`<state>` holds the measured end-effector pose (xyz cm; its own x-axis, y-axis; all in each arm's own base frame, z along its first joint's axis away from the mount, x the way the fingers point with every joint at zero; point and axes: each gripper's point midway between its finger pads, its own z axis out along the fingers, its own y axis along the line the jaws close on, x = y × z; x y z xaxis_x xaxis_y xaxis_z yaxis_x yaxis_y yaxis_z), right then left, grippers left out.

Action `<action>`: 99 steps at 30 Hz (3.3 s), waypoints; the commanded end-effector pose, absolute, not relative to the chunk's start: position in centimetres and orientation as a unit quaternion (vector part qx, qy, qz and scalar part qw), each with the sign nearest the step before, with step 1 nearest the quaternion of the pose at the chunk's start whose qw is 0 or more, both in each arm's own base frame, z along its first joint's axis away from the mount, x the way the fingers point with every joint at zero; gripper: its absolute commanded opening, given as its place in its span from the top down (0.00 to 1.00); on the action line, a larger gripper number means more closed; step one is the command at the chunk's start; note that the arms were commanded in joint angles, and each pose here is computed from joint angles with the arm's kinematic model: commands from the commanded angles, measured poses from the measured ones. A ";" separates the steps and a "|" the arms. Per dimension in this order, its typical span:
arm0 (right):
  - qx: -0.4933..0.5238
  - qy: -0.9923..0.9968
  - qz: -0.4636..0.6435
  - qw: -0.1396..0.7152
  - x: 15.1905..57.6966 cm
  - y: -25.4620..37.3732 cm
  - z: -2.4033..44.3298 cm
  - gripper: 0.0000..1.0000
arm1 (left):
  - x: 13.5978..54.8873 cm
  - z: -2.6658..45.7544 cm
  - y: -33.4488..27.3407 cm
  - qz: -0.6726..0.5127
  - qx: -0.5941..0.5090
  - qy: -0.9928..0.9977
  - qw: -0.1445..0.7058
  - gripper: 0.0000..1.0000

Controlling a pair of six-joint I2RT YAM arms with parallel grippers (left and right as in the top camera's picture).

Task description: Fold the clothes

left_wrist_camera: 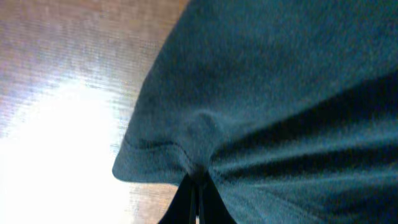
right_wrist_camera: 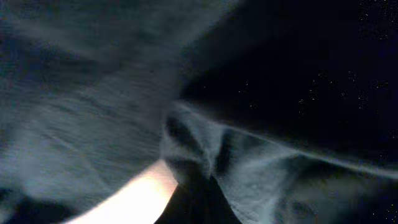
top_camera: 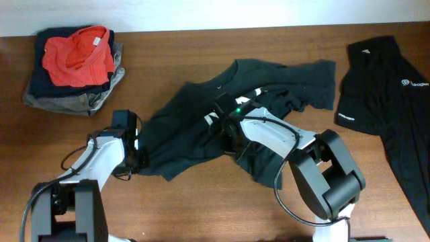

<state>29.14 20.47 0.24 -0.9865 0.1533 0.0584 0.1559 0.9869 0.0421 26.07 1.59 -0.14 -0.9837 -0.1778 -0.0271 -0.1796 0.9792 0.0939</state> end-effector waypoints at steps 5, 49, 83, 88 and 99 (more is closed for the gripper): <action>-0.084 -0.995 -0.028 -0.041 29.9 19.2 7.1 0.96 | 27.7 2.9 1.6 0.040 -0.096 0.994 0.031 0.99; -0.036 -0.823 -0.218 -0.522 14.2 5.0 48.1 0.96 | 9.3 52.8 1.8 -0.071 -0.157 0.721 0.671 1.00; -0.162 -0.913 0.126 -0.353 26.6 3.4 34.1 0.96 | 37.2 33.9 4.5 0.073 -0.180 0.919 0.344 0.99; -0.224 -0.906 0.149 -0.327 29.8 1.0 32.2 0.96 | 42.4 29.3 4.6 0.085 -0.160 0.932 0.315 0.99; -0.240 -0.926 0.125 -0.262 36.4 -2.9 26.9 0.05 | 45.8 22.7 3.3 0.063 -0.123 0.958 0.251 0.16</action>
<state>35.95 -2.62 28.15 -0.7069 0.3946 -0.5871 0.5433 0.8343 -0.0935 45.80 3.65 23.06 -0.8280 -0.2199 -0.5159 -0.3007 0.9506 0.0774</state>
